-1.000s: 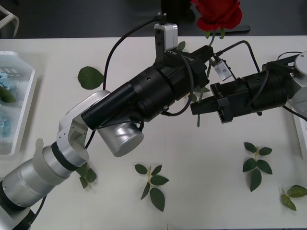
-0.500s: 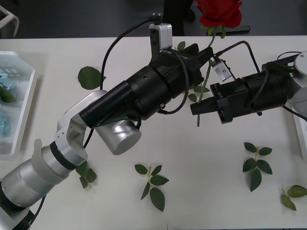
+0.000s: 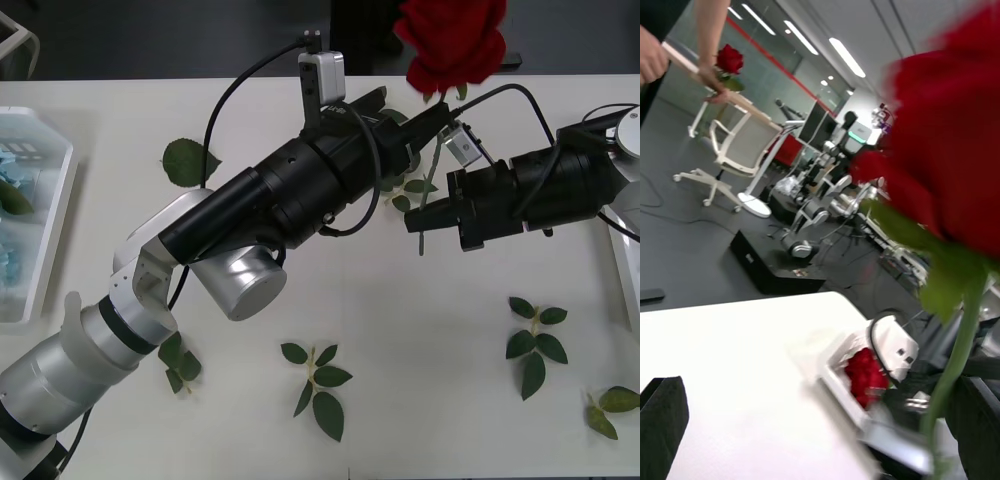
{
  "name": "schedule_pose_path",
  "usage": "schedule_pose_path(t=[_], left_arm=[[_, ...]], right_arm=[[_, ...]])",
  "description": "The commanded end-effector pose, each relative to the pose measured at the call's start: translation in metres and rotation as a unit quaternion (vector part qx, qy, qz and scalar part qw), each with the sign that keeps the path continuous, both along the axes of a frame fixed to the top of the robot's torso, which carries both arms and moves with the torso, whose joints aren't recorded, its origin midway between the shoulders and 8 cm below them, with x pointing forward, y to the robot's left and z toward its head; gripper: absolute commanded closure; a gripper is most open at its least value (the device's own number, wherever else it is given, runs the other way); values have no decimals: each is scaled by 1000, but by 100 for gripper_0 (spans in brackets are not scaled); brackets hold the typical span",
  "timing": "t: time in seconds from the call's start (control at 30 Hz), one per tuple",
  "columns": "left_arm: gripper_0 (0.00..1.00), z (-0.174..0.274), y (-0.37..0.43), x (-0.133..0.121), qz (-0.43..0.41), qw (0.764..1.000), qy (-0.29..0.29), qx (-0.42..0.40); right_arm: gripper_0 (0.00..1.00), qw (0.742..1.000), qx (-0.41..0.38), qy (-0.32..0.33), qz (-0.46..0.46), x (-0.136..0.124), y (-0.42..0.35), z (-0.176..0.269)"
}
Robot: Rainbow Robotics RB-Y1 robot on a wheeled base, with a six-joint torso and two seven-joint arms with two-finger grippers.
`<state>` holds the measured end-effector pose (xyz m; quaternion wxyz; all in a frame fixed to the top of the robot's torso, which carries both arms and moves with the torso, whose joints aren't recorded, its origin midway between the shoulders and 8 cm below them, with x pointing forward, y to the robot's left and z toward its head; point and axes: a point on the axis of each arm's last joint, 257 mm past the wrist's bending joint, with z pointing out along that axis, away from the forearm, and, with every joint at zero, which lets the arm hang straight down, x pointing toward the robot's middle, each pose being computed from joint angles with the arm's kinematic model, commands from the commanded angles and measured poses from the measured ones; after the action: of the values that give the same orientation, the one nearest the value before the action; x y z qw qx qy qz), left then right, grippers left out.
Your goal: Place the red flowers into the right box and the blue flowers into the left box. If a person shows an open palm, hand one flower to the person first, then continue sorting.
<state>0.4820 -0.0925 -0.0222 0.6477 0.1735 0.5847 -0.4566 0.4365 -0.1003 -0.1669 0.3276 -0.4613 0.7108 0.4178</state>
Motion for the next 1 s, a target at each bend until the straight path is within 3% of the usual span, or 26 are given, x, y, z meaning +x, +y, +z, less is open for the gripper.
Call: schedule_pose_path(t=[0.03, 0.2, 0.5, 0.73, 1.0], left_arm=[[0, 40, -25, -35, -44, 998, -20, -41], [0, 49, -17, -33, -41, 998, -11, -44], [0, 54, 25, -41, -10, 996, 63, 56], [0, 36, 79, -49, 20, 986, 125, 108], [0, 10, 148, -43, 54, 975, 159, 145]], right_arm=[[100, 999, -27, 19, -38, 12, -32, -11], [100, 998, -32, 22, -46, 15, -40, -13], [100, 993, -41, 44, -103, 36, -75, -29], [100, 983, -23, 7, -181, 80, -98, -9], [100, 964, 2, -101, -246, 151, -77, 42]])
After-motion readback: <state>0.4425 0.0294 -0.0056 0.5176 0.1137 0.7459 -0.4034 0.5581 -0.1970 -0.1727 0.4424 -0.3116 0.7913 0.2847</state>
